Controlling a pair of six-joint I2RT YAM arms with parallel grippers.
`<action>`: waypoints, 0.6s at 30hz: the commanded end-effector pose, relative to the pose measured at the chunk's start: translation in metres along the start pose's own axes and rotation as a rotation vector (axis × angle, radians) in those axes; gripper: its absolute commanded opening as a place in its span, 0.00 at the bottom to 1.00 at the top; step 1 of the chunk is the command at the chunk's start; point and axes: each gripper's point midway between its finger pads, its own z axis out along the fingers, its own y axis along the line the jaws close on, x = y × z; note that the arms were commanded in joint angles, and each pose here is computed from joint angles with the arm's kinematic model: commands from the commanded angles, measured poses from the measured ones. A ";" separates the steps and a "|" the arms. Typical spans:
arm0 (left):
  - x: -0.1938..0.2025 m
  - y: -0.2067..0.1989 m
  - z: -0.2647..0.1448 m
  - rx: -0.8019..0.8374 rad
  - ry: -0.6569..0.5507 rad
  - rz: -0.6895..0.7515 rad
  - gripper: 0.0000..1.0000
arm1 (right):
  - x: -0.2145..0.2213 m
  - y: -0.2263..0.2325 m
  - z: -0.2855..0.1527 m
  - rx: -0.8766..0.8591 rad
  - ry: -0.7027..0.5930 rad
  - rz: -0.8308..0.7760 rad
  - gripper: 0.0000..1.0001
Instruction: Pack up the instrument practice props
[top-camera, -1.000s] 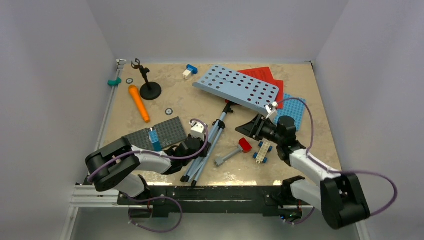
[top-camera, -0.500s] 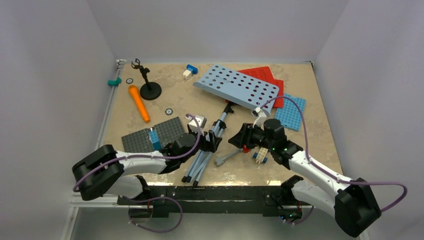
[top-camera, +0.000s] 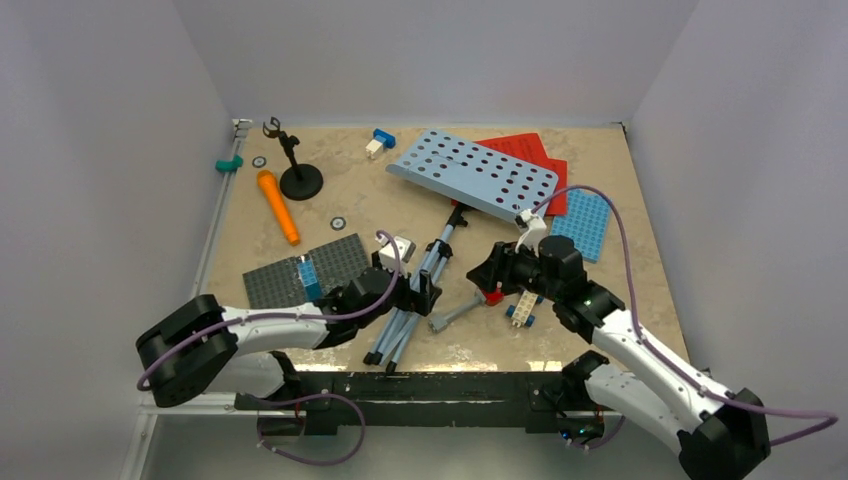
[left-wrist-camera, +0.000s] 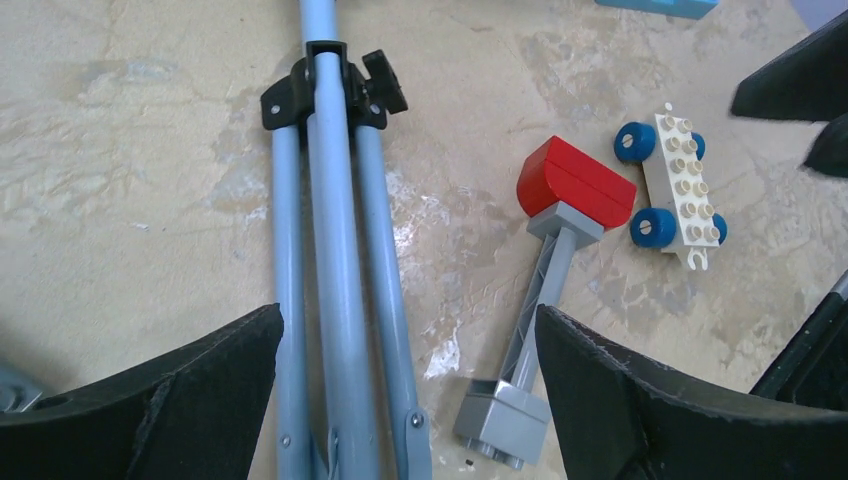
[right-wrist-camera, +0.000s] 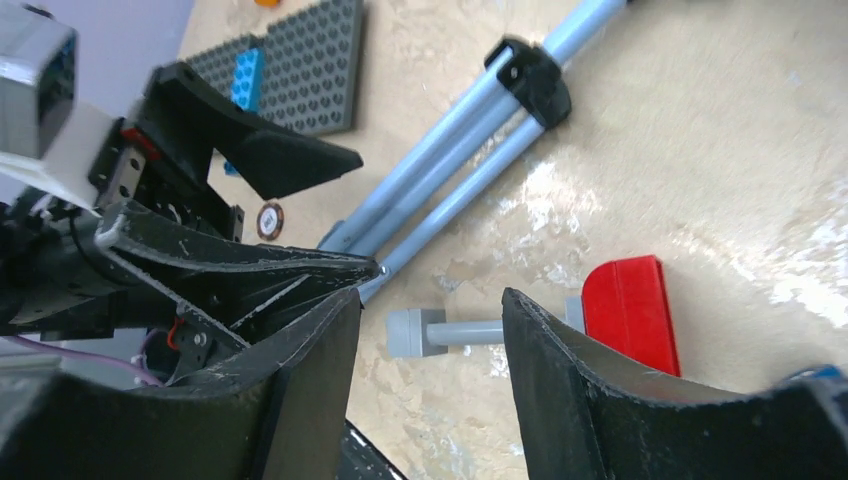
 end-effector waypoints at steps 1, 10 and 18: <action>-0.023 0.002 -0.024 -0.013 -0.090 -0.068 1.00 | -0.030 0.007 -0.029 0.037 -0.107 -0.126 0.58; -0.057 0.033 -0.095 -0.123 -0.224 -0.214 1.00 | -0.043 -0.011 -0.057 0.128 -0.275 -0.101 0.58; -0.060 0.064 -0.134 -0.362 -0.129 -0.300 1.00 | -0.061 -0.001 -0.069 0.084 -0.404 -0.091 0.61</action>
